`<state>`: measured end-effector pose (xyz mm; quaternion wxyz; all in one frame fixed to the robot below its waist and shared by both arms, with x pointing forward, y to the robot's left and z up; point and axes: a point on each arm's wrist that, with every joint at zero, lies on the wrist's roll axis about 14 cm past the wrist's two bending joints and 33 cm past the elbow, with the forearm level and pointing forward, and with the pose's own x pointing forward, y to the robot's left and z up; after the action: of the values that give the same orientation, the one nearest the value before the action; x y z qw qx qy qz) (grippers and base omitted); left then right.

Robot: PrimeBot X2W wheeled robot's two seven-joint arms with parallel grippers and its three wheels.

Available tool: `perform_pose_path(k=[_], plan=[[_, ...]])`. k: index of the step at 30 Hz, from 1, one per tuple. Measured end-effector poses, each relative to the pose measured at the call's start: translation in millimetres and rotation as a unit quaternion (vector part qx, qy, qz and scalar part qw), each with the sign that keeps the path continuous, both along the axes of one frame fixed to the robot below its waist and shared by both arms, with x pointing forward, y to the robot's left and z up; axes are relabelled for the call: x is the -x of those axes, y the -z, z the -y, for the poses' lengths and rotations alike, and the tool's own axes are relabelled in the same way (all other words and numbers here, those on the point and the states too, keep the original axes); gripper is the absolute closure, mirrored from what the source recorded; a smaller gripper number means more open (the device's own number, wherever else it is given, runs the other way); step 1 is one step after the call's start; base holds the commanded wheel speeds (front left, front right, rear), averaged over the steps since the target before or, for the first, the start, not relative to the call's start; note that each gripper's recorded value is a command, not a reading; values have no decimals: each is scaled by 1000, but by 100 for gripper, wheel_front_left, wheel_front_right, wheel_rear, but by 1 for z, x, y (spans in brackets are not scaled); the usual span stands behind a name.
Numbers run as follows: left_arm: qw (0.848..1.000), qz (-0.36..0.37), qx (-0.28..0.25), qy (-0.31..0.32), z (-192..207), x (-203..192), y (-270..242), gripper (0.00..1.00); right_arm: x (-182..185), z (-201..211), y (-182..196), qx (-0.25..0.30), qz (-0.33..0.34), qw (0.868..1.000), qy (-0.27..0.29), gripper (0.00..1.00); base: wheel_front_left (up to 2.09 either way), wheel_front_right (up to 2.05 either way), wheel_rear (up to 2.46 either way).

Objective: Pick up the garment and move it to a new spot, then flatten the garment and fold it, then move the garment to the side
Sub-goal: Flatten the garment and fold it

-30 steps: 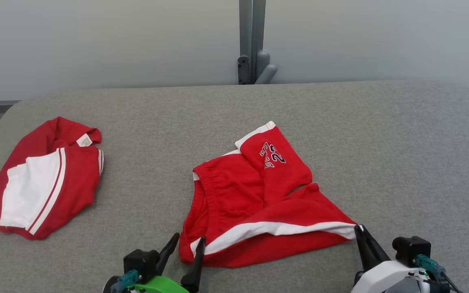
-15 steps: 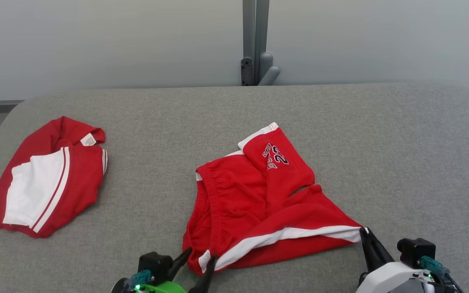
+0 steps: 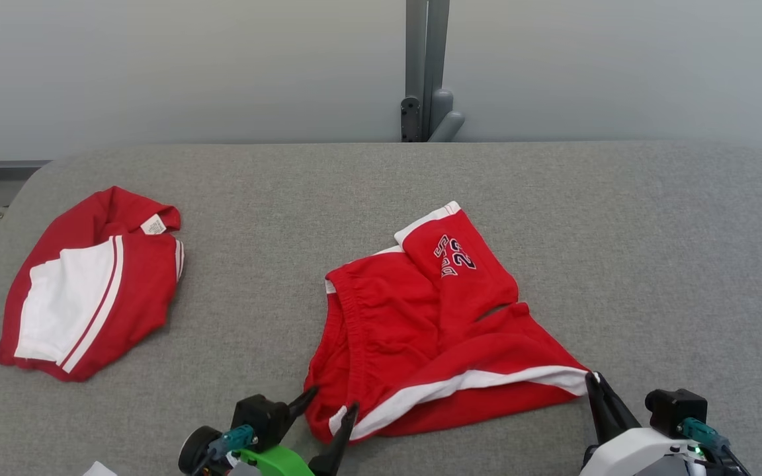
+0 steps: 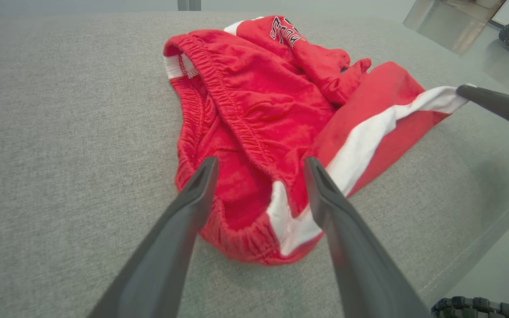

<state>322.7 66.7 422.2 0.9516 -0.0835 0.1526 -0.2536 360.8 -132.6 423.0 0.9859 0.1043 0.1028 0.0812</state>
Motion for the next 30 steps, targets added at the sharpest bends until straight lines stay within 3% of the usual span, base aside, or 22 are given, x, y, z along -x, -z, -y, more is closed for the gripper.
perform_pose_path(k=[3, 6, 7, 8, 10, 15, 16, 21, 22, 24, 26, 30], plan=[[1000, 2, -5, 9, 4, 0, 0, 4, 1, 1, 1, 0, -2, 1000, 1, 100, 0, 0, 0], [1000, -9, -10, 19, 9, 3, 3, 25, 2, 2, 3, 0, -5, 1000, 4, 100, 0, 0, 0], [1000, -13, -11, 21, 10, 4, 4, 37, 2, 3, 3, 0, -6, 1000, 4, 100, 0, 0, 0], [1000, -14, -10, 22, 10, 4, 5, 37, 2, 3, 4, 0, -6, 1000, 5, 100, 0, 0, 0], [999, -25, -14, 25, 11, 6, 8, 48, 2, 4, 4, 0, -7, 1000, 6, 100, 0, 0, 0], [999, -42, -15, 27, 11, 9, 13, 35, 2, 5, 5, -1, -8, 1000, 8, 100, 0, 0, 0], [998, -47, -17, 29, 11, 10, 15, 21, 2, 5, 5, -1, -9, 1000, 8, 100, 0, 0, 0], [996, -72, -30, 37, 9, 18, 24, 29, 1, 4, 6, -1, -11, 1000, 7, 100, 0, 0, 0], [996, -72, -30, 37, 8, 18, 24, 45, 1, 4, 6, -1, -11, 1000, 7, 100, 0, 0, 0], [996, -74, -31, 39, 8, 19, 23, 65, 0, 3, 6, -1, -11, 1000, 6, 100, 0, 0, 0], [996, -77, -32, 43, 9, 21, 24, 100, 0, 2, 6, -1, -11, 1000, 5, 100, 0, 0, 0], [994, -91, -35, 56, 14, 27, 28, 100, 0, 1, 7, -5, -12, 1000, 5, 100, 0, 0, 0]])
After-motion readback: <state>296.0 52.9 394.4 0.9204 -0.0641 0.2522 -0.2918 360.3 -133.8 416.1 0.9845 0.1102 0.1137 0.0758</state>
